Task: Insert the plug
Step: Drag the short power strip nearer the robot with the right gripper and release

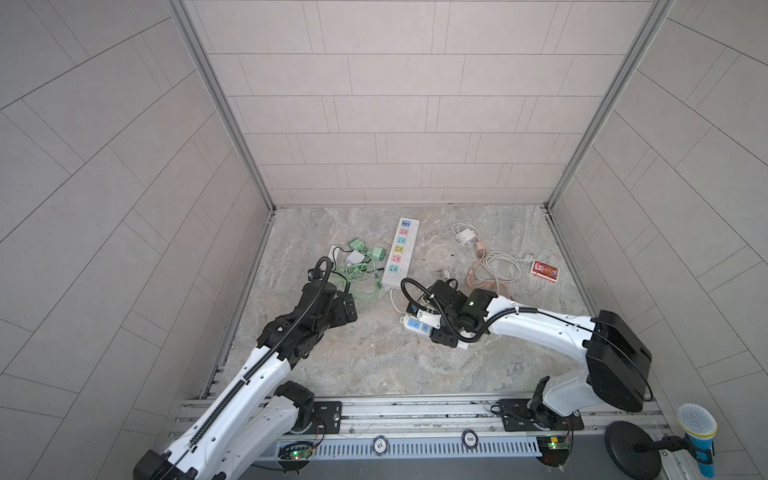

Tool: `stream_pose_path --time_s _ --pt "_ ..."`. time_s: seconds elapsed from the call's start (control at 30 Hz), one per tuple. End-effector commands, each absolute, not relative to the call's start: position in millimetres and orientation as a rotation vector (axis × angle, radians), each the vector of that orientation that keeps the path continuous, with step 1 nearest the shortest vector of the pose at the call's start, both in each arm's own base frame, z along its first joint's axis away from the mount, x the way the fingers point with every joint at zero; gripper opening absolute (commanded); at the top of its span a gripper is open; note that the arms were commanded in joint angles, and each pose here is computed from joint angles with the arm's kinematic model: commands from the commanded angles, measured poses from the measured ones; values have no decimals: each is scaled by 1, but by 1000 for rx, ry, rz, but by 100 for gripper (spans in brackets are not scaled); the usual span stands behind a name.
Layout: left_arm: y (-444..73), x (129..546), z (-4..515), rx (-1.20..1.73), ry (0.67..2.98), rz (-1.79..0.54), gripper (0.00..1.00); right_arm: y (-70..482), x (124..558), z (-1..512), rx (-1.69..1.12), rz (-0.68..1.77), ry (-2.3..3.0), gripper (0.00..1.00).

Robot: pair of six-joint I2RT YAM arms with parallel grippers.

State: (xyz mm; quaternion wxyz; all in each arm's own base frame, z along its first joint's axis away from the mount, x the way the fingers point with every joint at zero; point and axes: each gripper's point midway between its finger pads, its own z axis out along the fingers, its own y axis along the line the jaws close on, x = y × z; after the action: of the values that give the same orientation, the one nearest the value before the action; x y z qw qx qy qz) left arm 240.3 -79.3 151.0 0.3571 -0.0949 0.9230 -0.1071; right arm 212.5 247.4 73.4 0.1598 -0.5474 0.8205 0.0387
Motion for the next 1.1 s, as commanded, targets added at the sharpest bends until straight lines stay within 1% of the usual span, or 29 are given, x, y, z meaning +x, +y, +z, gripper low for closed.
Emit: stream_pose_path --time_s 0.0,0.17,0.27,0.3,0.37,0.47,0.6,0.63,0.67,0.73,0.8,0.83,0.9,0.93,1.03,1.07 --pt "-77 242 156 -241 2362 -268 100 256 207 67 -1625 150 2371 14" --pt "-52 244 173 -250 2353 -65 100 251 210 45 -1637 75 2452 14" --pt "-58 247 178 -254 2344 -113 100 248 210 42 -1643 44 2496 14" --pt "-60 247 179 -256 2337 -132 100 247 209 40 -1640 43 2505 17" --pt "-63 246 179 -257 2324 -166 100 246 211 39 -1608 33 2520 27" --pt "-64 245 173 -248 2327 -174 100 240 220 41 -1540 -50 2529 47" --pt "-66 246 170 -244 2327 -183 100 245 218 49 -1521 5 2517 60" --pt "-66 246 168 -244 2333 -184 100 246 217 49 -1522 22 2514 70" --pt "-68 247 167 -241 2344 -184 100 247 215 49 -1530 35 2516 76" --pt "-69 248 165 -237 2368 -176 100 248 214 49 -1527 46 2517 78" --pt "-72 250 163 -226 2377 -180 100 247 214 49 -1527 42 2520 89" --pt "-72 251 164 -226 2371 -184 100 247 217 51 -1513 29 2515 92" --pt "-73 255 168 -220 2348 -188 100 245 222 59 -1478 8 2496 92" --pt "-73 258 171 -217 2333 -186 100 243 226 65 -1448 3 2487 98" --pt "-75 266 175 -215 2322 -176 100 221 251 93 -1200 -96 2502 99" --pt "-78 268 174 -205 2338 -179 100 212 256 104 -1128 -92 2511 99"
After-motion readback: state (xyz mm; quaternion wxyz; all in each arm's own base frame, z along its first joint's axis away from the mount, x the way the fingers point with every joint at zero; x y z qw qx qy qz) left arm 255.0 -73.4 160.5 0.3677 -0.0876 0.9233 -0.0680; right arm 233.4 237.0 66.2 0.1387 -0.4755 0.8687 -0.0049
